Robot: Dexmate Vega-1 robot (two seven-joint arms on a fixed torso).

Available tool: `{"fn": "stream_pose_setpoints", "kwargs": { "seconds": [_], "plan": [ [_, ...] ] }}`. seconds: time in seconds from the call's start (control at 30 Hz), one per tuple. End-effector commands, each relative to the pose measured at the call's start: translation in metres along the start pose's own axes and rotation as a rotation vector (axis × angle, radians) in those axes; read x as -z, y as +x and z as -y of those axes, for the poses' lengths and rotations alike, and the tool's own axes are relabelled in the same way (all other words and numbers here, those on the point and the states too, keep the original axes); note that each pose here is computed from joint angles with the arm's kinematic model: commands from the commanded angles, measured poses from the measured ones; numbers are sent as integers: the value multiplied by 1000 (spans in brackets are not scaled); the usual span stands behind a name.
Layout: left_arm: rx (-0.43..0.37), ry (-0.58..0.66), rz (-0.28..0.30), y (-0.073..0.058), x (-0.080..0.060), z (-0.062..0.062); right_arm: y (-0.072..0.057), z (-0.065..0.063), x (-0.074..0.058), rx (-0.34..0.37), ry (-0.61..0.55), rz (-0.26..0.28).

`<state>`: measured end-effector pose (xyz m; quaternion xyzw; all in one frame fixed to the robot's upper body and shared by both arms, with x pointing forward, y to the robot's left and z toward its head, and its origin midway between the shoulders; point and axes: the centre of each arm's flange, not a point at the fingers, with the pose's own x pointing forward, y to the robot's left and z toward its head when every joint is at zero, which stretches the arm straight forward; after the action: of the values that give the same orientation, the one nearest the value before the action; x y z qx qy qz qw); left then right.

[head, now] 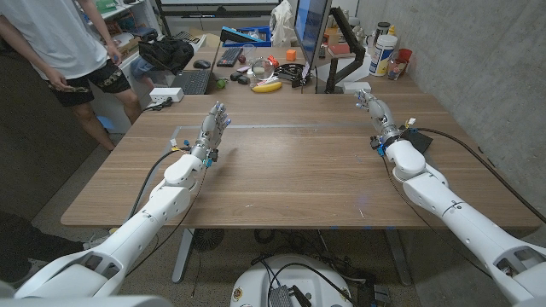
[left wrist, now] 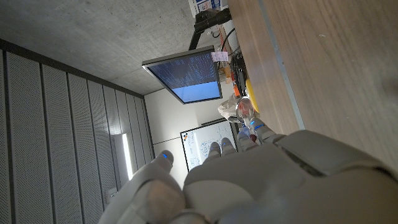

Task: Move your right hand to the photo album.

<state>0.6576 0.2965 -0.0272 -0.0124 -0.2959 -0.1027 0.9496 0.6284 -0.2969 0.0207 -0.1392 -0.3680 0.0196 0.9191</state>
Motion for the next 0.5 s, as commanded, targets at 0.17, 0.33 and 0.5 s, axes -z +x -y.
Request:
{"fn": "stream_pose_setpoints", "kwargs": {
  "seconds": [0.17, 0.33, 0.5],
  "plan": [
    [0, 3, 2, -1, 0, 1, -1, 7, -14, 23, -69, 41],
    [0, 3, 4, -1, -1, 2, -1, 9, -18, 29, -93, 53],
    [2, 2, 4, -1, -1, 2, -1, 12, -22, 36, -112, 64]
  ]
}}
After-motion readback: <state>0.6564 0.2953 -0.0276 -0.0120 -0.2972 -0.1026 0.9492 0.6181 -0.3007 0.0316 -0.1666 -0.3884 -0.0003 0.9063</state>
